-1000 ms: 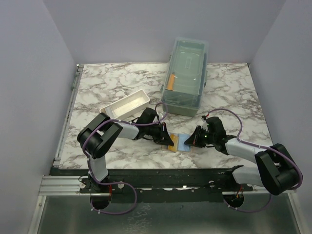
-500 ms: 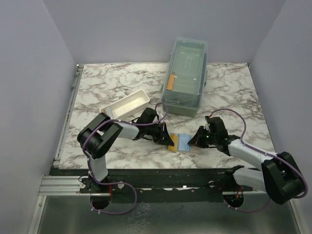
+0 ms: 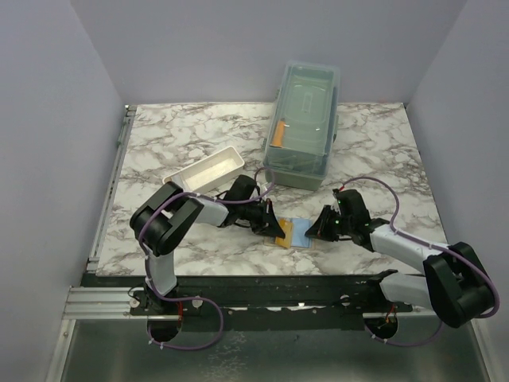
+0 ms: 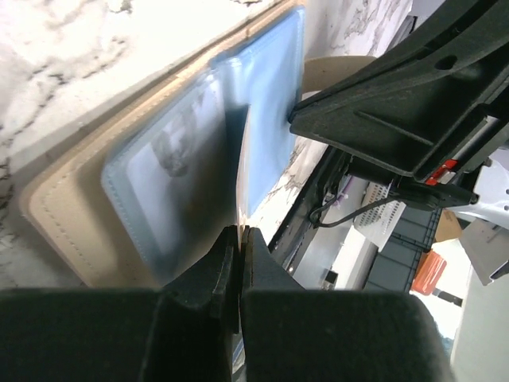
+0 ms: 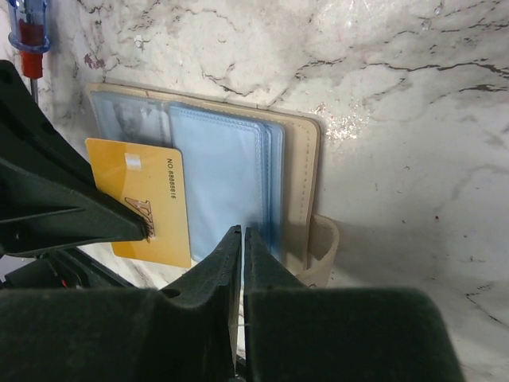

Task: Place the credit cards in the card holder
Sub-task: Insert the credit card into the card holder.

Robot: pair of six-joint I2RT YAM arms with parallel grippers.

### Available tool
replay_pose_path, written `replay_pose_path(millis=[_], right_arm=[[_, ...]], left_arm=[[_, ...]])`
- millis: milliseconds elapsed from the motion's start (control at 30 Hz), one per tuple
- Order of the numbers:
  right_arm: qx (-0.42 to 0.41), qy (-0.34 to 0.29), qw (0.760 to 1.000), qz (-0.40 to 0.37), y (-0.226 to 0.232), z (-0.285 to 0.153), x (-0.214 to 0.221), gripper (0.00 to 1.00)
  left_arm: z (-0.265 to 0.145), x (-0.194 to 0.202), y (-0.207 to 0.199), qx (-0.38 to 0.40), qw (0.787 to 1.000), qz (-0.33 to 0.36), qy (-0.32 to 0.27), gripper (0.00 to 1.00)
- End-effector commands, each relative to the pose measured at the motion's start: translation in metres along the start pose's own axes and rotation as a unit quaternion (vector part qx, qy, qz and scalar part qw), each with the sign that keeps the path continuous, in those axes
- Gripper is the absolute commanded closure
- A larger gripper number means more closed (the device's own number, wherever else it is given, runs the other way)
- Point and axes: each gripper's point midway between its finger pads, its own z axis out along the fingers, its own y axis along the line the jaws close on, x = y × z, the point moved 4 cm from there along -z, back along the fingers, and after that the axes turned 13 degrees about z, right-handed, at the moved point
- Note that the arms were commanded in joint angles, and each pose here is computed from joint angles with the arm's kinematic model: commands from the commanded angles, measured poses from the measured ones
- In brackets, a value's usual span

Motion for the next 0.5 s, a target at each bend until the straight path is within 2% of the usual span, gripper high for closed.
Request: replay_pose_path(millis=[0, 467], right_arm=[[0.031, 0.001, 1.000, -0.001, -0.0114, 0.0029, 0.0015, 0.92], [0.034, 0.003, 0.999, -0.002, -0.0131, 0.0046, 0.0018, 0.92]], left_arm=[[0.0016, -0.0054, 0.0019, 0.012, 1.000, -0.002, 0.002, 1.00], [-0.0074, -0.0066, 0.0064, 0.007, 1.000, -0.019, -0.007, 1.00]])
